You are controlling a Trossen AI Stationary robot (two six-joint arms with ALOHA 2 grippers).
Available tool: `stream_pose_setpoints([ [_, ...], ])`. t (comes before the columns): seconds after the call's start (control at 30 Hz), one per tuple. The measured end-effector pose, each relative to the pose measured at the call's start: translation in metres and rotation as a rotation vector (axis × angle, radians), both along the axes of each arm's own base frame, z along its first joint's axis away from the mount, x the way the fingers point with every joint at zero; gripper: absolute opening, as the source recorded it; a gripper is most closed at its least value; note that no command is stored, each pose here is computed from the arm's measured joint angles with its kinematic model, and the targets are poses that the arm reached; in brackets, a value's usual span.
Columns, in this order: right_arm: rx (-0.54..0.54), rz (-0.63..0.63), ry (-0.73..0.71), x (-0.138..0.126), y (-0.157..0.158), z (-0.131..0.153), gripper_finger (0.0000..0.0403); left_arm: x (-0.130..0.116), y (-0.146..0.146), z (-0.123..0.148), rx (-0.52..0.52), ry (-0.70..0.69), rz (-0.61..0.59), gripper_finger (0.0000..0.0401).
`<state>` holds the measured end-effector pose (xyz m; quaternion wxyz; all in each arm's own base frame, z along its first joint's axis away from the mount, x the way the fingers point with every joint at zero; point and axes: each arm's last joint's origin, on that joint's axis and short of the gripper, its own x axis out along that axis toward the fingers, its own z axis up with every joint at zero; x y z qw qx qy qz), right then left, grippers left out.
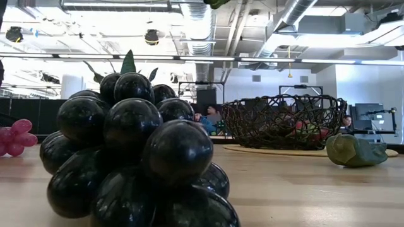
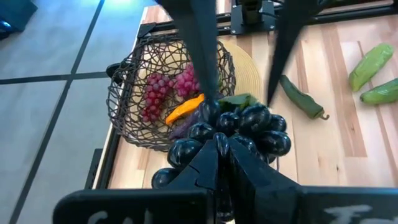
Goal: Build produce basket
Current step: Put the black grapes into the black wire basket
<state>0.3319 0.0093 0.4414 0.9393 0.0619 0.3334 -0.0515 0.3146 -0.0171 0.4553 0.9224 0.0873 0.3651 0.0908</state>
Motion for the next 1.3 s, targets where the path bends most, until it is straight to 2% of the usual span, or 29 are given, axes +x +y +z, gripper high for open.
stream_pose_setpoints([
  [0.43, -0.017, 0.03, 0.011, 0.015, 0.008, -0.011, 0.019, 0.001, -0.001, 0.001, -0.037, -0.016, -0.027, 0.0],
  [0.7, -0.113, -0.028, -0.015, 0.017, 0.005, -0.009, 0.0191, 0.001, -0.001, 0.001, -0.038, -0.015, -0.023, 0.0],
  [0.93, -0.205, -0.138, -0.01, 0.016, -0.004, -0.008, 0.0188, 0.001, -0.002, 0.001, -0.058, -0.019, -0.027, 0.0],
  [1.3, -0.214, -0.154, -0.011, 0.016, -0.006, -0.008, 0.0193, 0.001, -0.002, 0.001, -0.072, -0.018, -0.042, 0.0],
])
